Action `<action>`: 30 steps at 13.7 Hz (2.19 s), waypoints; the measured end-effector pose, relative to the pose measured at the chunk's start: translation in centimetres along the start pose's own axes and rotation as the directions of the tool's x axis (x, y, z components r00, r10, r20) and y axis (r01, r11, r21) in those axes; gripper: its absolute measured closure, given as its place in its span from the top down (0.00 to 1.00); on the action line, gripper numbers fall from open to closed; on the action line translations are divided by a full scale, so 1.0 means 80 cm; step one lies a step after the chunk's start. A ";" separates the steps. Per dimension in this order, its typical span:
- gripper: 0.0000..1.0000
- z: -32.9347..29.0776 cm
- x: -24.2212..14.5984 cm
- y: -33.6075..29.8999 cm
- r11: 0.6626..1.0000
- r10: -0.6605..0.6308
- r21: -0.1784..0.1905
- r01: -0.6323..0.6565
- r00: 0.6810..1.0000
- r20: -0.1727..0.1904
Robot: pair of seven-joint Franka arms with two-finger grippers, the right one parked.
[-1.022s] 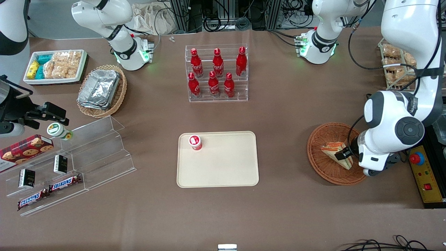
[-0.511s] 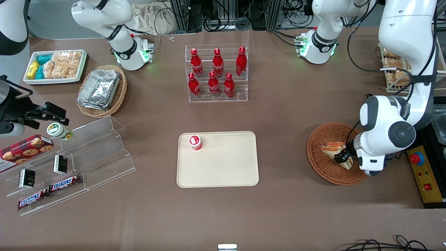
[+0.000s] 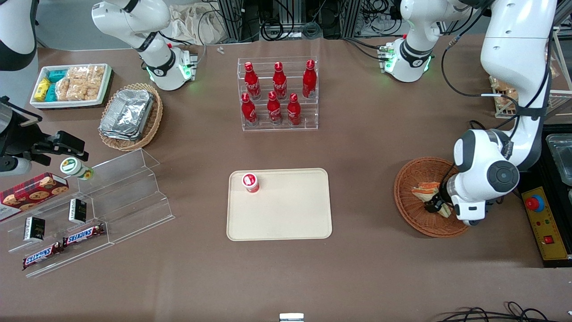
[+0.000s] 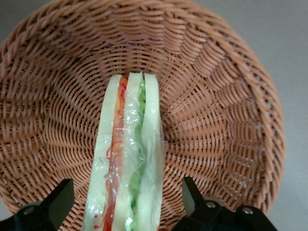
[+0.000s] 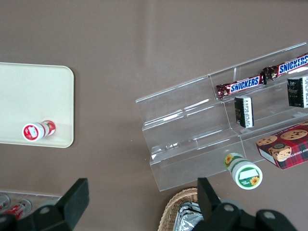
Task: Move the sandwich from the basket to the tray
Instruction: 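Lower the left gripper and close it on the wrapped sandwich, then lift the sandwich and carry it with the left gripper to the cream tray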
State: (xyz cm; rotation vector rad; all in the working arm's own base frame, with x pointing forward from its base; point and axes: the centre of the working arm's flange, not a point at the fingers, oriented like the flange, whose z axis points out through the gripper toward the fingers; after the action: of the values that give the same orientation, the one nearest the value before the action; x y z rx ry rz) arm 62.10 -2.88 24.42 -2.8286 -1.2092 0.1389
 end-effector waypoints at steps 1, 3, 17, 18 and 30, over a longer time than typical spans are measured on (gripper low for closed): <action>0.97 0.002 -0.001 -0.001 1.000 0.000 0.001 0.000 1.000 0.001; 0.93 0.003 -0.001 -0.001 1.000 0.000 0.002 0.000 1.000 0.001; 0.20 -0.238 -0.044 0.036 0.998 0.012 0.062 -0.014 0.999 0.043; 0.18 -0.262 -0.058 0.047 0.998 0.035 0.052 -0.037 0.998 0.045; 0.18 -0.262 -0.239 0.155 0.874 0.480 0.026 -0.484 0.872 0.095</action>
State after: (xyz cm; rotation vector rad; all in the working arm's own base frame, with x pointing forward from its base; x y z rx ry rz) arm 60.12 -25.74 45.19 -3.0415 -0.4668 0.3105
